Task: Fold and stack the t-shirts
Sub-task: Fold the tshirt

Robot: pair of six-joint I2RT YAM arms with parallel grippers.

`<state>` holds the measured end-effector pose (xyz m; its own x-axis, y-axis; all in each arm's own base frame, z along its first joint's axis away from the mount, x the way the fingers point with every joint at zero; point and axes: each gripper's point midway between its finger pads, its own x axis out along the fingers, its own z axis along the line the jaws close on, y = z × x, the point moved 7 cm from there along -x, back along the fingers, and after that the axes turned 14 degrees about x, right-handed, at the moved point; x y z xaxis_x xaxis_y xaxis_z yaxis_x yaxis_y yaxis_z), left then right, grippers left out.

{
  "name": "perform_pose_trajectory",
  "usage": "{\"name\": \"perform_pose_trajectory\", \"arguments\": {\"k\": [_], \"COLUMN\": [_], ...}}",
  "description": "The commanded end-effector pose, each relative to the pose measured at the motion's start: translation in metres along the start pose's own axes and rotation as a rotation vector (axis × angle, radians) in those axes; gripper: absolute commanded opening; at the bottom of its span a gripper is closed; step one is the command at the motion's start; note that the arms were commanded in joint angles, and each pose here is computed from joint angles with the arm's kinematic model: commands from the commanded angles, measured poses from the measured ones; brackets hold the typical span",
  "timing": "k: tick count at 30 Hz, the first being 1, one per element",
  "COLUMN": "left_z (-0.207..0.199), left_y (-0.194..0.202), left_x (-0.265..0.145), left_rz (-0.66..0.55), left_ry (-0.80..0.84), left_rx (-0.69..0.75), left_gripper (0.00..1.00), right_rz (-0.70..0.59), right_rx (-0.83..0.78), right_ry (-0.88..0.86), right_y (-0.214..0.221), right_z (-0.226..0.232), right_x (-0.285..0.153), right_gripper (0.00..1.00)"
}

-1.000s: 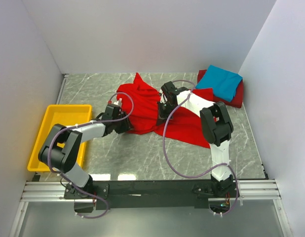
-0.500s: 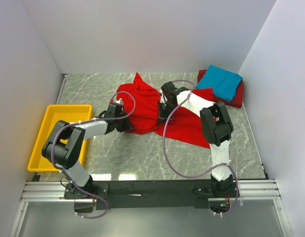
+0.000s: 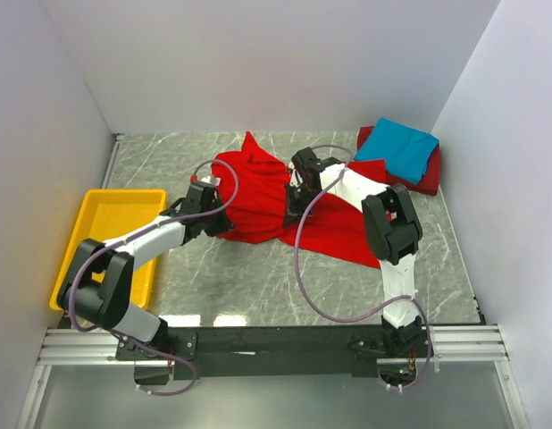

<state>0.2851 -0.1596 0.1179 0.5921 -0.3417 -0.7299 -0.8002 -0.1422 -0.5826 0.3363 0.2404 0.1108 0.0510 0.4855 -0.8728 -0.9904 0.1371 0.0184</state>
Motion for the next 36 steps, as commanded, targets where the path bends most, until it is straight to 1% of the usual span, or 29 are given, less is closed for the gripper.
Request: {"name": "perform_pose_trajectory", "arguments": {"k": [1,2,3,4,5,7,8,10,11,12,15,16,17,20,21,22,29,33,36], "left_z": [-0.012,-0.013,-0.012,-0.012,-0.011,-0.007,-0.007,-0.007,-0.008,-0.009,-0.01,-0.011,-0.011,-0.011,-0.011,-0.011,-0.012,-0.012,-0.013], "left_y": [-0.024,-0.026,-0.029,-0.03,-0.031,-0.035,-0.037,-0.041,-0.042,-0.045,-0.048,-0.048,-0.049,-0.048,-0.046,-0.045,-0.032,-0.032,-0.034], "left_x": [-0.021,-0.023,-0.025,-0.025,-0.025,-0.024,-0.024,-0.025,-0.026,-0.028,-0.034,-0.035,-0.037,-0.041,-0.043,-0.044,-0.052,-0.062,-0.066], "left_rz": [-0.082,-0.085,-0.089,-0.087,-0.084,-0.081,-0.08,-0.084,-0.086,-0.096,-0.105,-0.105,-0.107,-0.114,-0.11,-0.11,-0.108,-0.13,-0.139], "left_ry": [0.007,0.008,-0.001,-0.007,-0.011,-0.02,-0.017,-0.004,-0.001,0.004,0.017,0.021,0.028,0.04,0.05,0.058,0.097,0.099,0.097], "left_rx": [-0.011,-0.009,-0.012,-0.012,-0.011,-0.021,-0.023,-0.027,-0.028,-0.029,-0.04,-0.047,-0.051,-0.06,-0.063,-0.066,-0.092,-0.094,-0.089], "left_gripper": [0.0,0.0,0.0,0.0,0.0,0.0,0.0,0.0,0.0,0.0,0.0,0.0,0.0,0.0,0.0,0.0,0.0,0.0,0.0], "right_rz": [-0.061,-0.067,-0.073,-0.087,-0.092,-0.128,-0.127,-0.176,-0.171,-0.192,-0.212,-0.249,-0.242,-0.282,-0.291,-0.309,-0.409,-0.448,-0.454], "right_rx": [-0.034,-0.041,-0.044,-0.046,-0.043,-0.036,-0.021,0.01,0.036,0.07,0.148,0.192,0.24,0.385,0.418,0.492,0.744,0.834,0.854], "right_ry": [-0.023,-0.023,-0.013,-0.005,0.006,0.015,0.028,0.035,0.061,0.076,0.126,0.133,0.185,0.261,0.27,0.277,0.325,0.339,0.362], "right_y": [-0.002,-0.002,-0.001,0.0,0.002,0.002,0.006,0.005,0.011,0.008,0.024,0.025,0.034,0.047,0.05,0.053,0.061,0.067,0.072], "right_z": [0.01,0.011,0.01,0.01,0.007,0.004,-0.003,-0.015,-0.028,-0.041,-0.078,-0.092,-0.113,-0.161,-0.17,-0.19,-0.25,-0.27,-0.276], "right_x": [-0.027,-0.03,-0.032,-0.038,-0.04,-0.053,-0.055,-0.074,-0.074,-0.081,-0.093,-0.106,-0.103,-0.114,-0.116,-0.12,-0.139,-0.146,-0.145], "right_gripper": [0.0,0.0,0.04,0.1,0.22,0.34,0.4,0.44,0.46,0.47,0.48,0.48,0.48,0.48,0.48,0.47,0.47,0.44,0.41]}}
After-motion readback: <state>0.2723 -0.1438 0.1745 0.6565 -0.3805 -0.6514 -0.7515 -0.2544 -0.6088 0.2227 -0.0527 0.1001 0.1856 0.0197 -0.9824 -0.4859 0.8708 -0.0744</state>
